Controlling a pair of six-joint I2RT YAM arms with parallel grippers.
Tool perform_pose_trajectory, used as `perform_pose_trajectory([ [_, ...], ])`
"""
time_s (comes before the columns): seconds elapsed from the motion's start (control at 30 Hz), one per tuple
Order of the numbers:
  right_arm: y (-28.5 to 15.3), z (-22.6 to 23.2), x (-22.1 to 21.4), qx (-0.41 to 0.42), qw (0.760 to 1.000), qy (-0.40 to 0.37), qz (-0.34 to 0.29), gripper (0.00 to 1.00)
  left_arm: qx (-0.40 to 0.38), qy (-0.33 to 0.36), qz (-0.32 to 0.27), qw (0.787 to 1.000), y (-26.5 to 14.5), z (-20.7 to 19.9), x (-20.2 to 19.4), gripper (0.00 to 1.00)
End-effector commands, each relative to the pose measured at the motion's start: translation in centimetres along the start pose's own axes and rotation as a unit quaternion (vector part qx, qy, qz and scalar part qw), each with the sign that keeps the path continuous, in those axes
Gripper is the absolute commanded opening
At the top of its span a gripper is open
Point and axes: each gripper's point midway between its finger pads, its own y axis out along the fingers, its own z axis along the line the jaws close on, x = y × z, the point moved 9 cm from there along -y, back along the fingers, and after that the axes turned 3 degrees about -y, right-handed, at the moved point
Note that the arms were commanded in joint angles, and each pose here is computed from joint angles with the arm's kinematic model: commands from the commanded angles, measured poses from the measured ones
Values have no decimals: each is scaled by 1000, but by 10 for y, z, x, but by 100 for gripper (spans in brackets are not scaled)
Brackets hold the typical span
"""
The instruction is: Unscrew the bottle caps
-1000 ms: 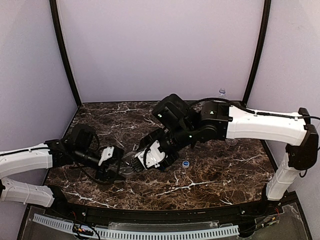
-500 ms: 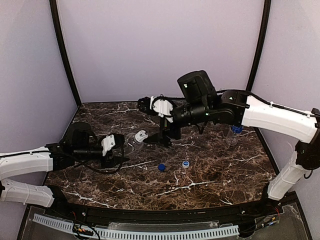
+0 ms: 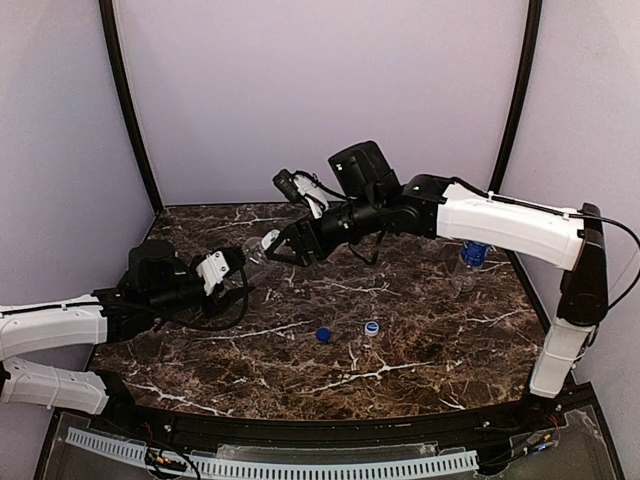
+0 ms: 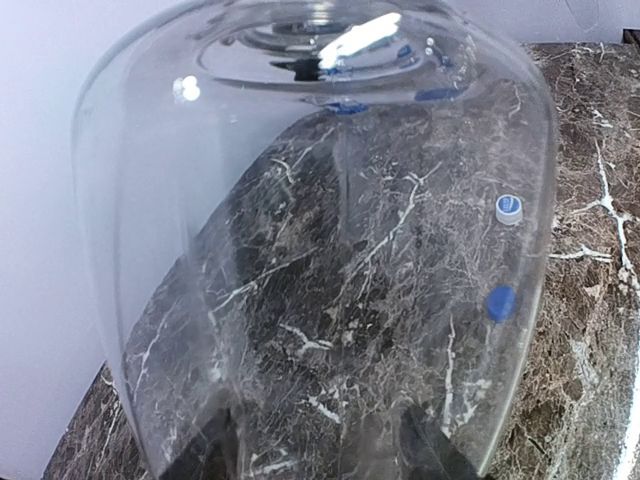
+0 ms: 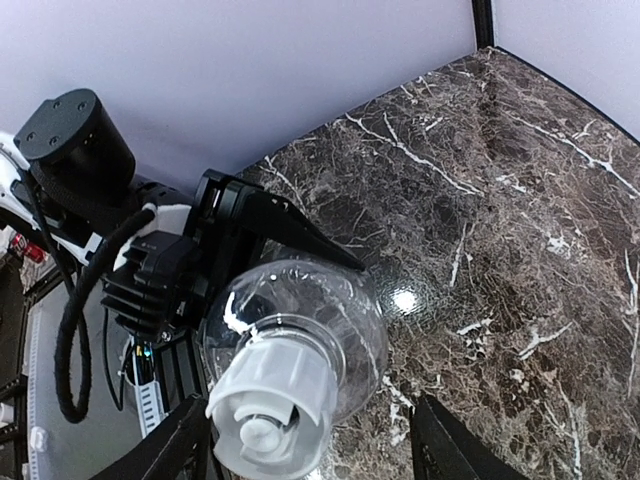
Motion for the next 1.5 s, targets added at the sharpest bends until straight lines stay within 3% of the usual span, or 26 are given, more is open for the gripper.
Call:
perform_pose_trajectory([
  [0.0, -6, 7, 20, 2, 999, 0, -47, 66, -1, 1, -2, 1000, 0, -1, -3, 46],
  [0.17, -3, 8, 21, 12, 999, -5, -45, 60, -6, 2, -3, 1000, -1, -2, -3, 45],
  [0.33, -1, 9, 19, 23, 999, -10, -38, 27, -8, 4, -5, 1000, -1, -2, -2, 45],
  [0.43, -1, 13, 18, 41, 998, -39, -27, 0, -12, 5, -7, 1000, -1, -3, -2, 45],
  [0.57, -11, 38, 7, 101, 979, -177, -16, 0, -72, 8, -18, 997, -3, -12, 1, 45],
  [0.7, -28, 76, -28, 193, 910, -366, -5, 0, -246, 7, -13, 969, -15, -40, -1, 46],
  [0.8, -34, 89, -55, 197, 847, -493, 15, 0, -336, -3, 17, 942, -28, -58, -10, 46],
  [0.97, -32, 94, -69, 130, 757, -638, 54, 0, -357, 13, 37, 933, -34, -65, -19, 46],
  [1.07, -27, 93, -70, 76, 691, -715, 76, 0, -357, 20, 36, 933, -33, -64, -17, 46],
  [1.17, -22, 91, -70, 39, 647, -756, 87, 0, -349, 22, 30, 936, -31, -62, -14, 46],
  [1.3, -23, 92, -68, 23, 644, -762, 72, 0, -329, 21, 24, 944, -28, -58, -12, 45],
  [1.37, -26, 93, -65, 14, 659, -750, 59, 0, -322, 23, 24, 946, -27, -58, -13, 45],
  [1.47, -39, 90, -54, -3, 702, -711, 35, 0, -312, 27, 32, 949, -26, -58, -17, 45],
])
